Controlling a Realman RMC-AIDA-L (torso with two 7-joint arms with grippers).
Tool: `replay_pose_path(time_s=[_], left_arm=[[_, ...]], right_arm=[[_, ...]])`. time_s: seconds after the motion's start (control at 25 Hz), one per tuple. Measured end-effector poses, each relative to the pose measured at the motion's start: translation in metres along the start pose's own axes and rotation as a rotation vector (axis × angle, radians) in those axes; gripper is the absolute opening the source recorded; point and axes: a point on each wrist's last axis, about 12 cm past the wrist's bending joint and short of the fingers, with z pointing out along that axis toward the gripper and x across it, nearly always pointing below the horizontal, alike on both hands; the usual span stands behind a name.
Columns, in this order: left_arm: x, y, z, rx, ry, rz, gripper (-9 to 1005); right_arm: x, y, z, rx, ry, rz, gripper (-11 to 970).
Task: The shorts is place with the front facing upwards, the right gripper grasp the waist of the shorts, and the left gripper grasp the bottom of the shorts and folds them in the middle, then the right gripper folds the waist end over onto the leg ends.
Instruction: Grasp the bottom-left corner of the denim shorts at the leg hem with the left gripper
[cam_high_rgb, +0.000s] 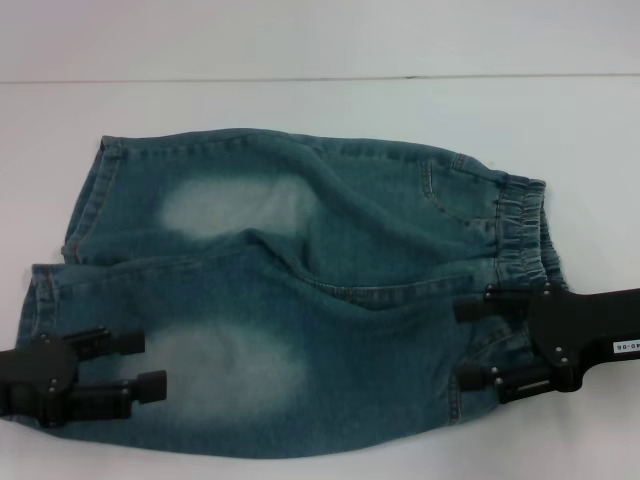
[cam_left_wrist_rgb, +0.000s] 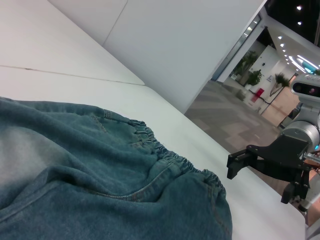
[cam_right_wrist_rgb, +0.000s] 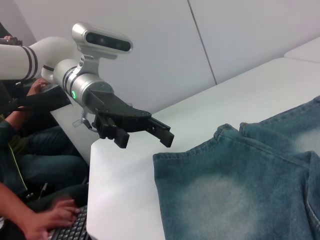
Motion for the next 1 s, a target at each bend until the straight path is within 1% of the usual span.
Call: replay_pose_path(time_s=[0.48,0.64,0.72,0.84,0.96,1.0], left_arm=[[-0.003,0.0,0.001,0.005,0.001,-0.002,923],[-0.004,-0.001,-0.001,0.012,0.0,-0.011,919],[-0.007,-0.001,-0.006,0.003,0.013,-0.024,918],[-0.012,-0.002,-0.02,-0.04,0.048,-0.053,915],[-0.016,-0.002,-0.043,-0.129,0.083,-0.128,912],[-0.016,-0.001,-0.048,-0.151,0.096,-0.146,911]], right_arm=[[-0.002,-0.001,0.001,-0.002,0.001,-0.006,946],[-0.002,-0.001,0.001,-0.003,0.001,-0.006,945],[-0.002,-0.001,0.001,-0.004,0.001,-0.006,945],[-0.002,-0.001,0.0,-0.005,0.001,-0.006,945],[-0.002,0.0,-0.001,-0.002,-0.001,-0.009,944],[-0.001,0.0,-0.001,-0.002,-0.002,-0.012,944]])
